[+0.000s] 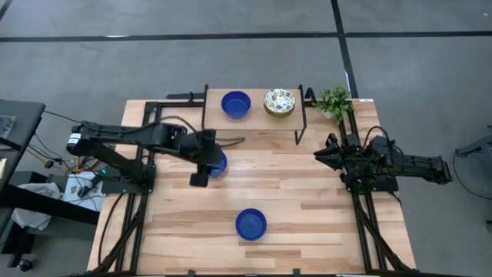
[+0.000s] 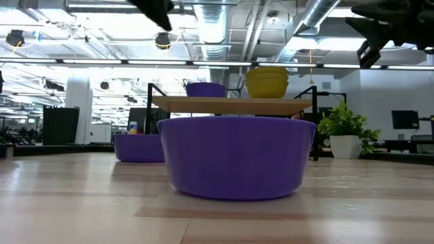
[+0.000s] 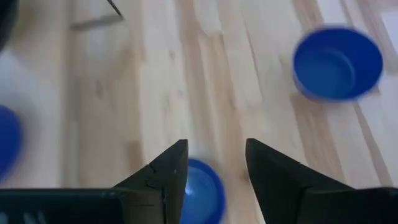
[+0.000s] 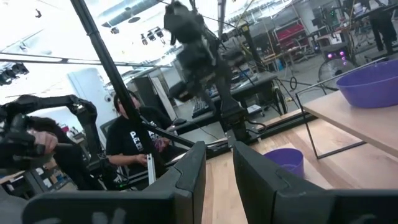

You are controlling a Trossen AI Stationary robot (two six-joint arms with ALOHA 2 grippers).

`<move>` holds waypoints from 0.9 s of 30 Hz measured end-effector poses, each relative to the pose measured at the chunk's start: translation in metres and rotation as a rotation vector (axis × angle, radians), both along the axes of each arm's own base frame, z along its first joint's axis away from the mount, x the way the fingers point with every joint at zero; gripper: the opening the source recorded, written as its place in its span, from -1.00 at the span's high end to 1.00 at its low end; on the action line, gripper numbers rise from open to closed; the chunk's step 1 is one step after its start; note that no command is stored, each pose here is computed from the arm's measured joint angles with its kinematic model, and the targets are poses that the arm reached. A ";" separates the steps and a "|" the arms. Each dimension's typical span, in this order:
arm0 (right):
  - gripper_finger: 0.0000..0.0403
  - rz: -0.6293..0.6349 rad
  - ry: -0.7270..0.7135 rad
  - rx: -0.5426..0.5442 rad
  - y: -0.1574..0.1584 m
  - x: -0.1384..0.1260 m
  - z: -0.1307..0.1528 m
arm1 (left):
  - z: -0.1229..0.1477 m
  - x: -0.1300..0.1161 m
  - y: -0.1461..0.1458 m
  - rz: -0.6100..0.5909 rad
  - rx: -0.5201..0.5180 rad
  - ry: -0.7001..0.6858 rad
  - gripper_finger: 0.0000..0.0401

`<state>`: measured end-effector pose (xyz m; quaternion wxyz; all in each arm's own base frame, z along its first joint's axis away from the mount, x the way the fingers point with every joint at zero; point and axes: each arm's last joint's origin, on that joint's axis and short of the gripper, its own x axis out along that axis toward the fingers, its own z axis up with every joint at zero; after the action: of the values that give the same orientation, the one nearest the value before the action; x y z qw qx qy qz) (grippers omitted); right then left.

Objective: Pick & Place Mini bowls
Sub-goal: Stack the top blue bowl on top of the blue bowl on the shelf

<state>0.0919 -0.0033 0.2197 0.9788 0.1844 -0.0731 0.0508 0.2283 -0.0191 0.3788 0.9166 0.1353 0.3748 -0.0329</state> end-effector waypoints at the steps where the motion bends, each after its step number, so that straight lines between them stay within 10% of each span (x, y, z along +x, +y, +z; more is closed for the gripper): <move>1: 0.64 0.000 0.000 0.000 0.000 0.000 0.000 | -0.006 -0.001 -0.003 -0.002 -0.008 0.026 0.20; 27: 0.64 0.001 -0.001 -0.008 0.000 0.000 0.000 | -0.100 -0.021 -0.036 0.024 -0.060 0.404 0.20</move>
<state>0.0919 -0.0033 0.2197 0.9795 0.1804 -0.0731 0.0516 0.2070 -0.0554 0.2784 0.8268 0.0941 0.5513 -0.0593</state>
